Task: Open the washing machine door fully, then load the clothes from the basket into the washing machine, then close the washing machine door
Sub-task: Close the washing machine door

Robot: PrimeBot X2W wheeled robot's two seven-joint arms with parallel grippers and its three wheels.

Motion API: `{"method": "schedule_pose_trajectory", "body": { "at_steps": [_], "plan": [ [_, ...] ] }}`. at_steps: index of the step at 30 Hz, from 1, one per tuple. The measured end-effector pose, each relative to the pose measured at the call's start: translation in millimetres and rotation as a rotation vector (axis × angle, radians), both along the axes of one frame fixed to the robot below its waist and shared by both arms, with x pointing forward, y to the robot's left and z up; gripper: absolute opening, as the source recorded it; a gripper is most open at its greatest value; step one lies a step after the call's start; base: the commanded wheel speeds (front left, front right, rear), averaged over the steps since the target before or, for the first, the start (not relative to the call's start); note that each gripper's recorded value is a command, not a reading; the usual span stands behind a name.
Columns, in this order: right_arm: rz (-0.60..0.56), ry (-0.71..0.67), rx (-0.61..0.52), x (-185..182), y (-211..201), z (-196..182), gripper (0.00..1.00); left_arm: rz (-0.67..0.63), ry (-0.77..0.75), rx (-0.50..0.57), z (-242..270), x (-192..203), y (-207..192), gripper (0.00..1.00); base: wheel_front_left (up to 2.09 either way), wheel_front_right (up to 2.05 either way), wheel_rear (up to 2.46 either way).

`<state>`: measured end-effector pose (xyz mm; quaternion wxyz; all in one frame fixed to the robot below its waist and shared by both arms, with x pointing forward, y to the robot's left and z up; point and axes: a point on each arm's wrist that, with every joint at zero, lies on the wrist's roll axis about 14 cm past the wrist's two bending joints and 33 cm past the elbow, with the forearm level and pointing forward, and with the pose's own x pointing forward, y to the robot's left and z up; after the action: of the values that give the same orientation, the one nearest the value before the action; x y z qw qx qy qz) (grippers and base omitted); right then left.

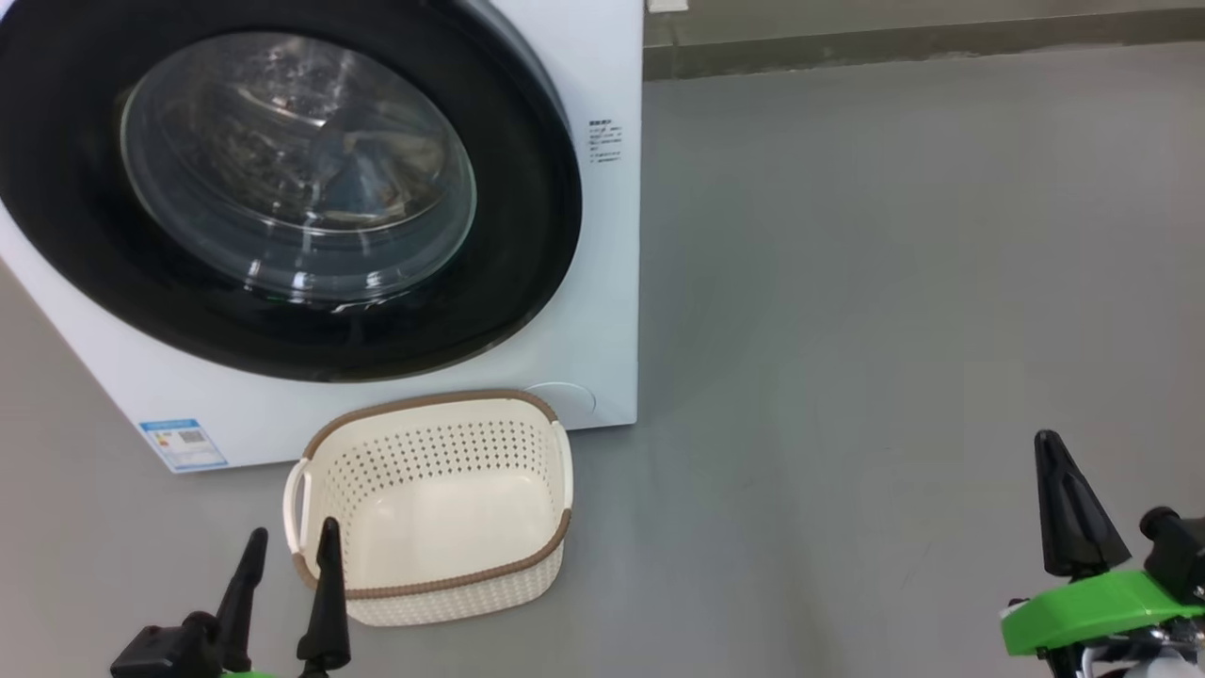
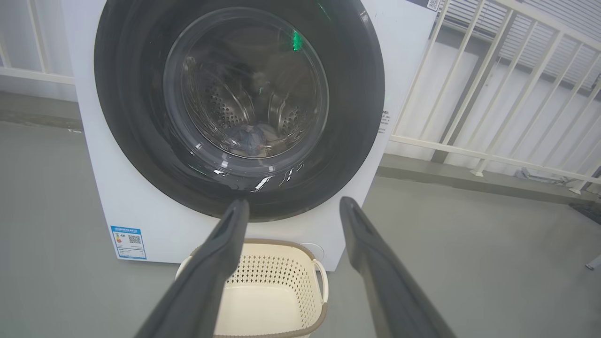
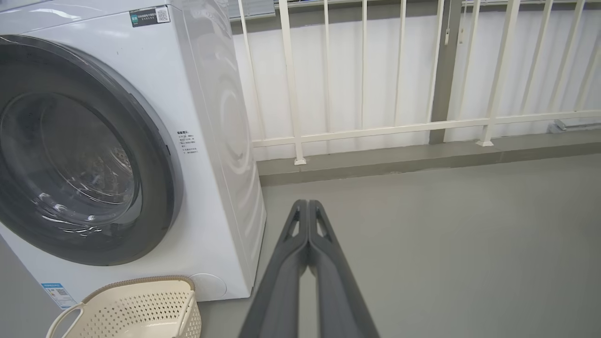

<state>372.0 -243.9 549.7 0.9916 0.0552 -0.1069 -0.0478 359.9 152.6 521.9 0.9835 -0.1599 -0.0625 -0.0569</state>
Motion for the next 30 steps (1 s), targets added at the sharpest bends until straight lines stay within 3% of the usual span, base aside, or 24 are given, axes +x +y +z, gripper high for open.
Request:
{"method": "schedule_pose_trajectory", "body": {
  "at_steps": [1, 2, 30],
  "plan": [
    [-0.016, 0.002, 0.007, -3.3, -4.0, -1.4, 0.13, -0.002, -0.003, 0.0, 1.0, 0.4, -0.5, 1.0, 0.0, 0.0, 0.0],
    [-0.032, 0.007, 0.015, -6.7, -8.2, -3.7, 1.0, -0.003, -0.005, 0.0, 1.8, 0.9, -0.9, 1.0, 0.0, 0.0, 0.0],
    [-0.073, 0.034, 0.012, -17.5, -14.1, -13.3, 1.0, 0.006, 0.048, 0.001, -15.2, -2.1, 2.4, 1.0, 0.0, 0.0, 0.0]
  ]
}}
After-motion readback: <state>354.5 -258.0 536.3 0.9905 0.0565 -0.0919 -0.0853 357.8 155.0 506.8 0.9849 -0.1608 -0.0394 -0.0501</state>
